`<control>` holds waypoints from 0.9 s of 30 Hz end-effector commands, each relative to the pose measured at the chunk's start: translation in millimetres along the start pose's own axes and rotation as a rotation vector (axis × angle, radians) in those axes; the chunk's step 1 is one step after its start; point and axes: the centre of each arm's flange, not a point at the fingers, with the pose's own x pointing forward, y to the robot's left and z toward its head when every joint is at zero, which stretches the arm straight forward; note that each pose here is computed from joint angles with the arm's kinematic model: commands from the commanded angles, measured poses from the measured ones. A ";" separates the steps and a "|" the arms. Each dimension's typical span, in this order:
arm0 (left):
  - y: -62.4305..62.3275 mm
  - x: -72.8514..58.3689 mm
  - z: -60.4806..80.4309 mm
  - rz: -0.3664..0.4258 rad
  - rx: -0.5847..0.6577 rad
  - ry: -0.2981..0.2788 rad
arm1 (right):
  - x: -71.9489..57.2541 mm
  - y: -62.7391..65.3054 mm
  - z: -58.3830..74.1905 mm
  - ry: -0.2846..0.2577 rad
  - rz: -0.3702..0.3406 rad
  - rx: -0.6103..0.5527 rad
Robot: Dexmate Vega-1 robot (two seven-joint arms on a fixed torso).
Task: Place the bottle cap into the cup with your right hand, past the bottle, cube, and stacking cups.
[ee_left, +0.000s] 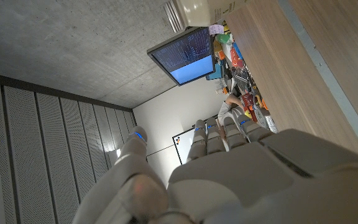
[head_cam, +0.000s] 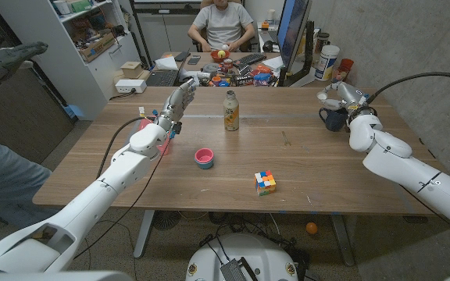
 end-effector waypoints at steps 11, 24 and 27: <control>-3.2 -5.1 1.6 -0.004 0.009 -0.001 | 19.1 1.1 -31.4 0.122 -0.016 0.070; -5.8 -3.9 -0.9 -0.005 0.005 0.006 | 17.3 4.9 -50.8 0.185 -0.031 0.117; -7.2 -2.9 -1.7 -0.006 0.004 0.007 | 17.6 5.6 -55.7 0.202 -0.029 0.121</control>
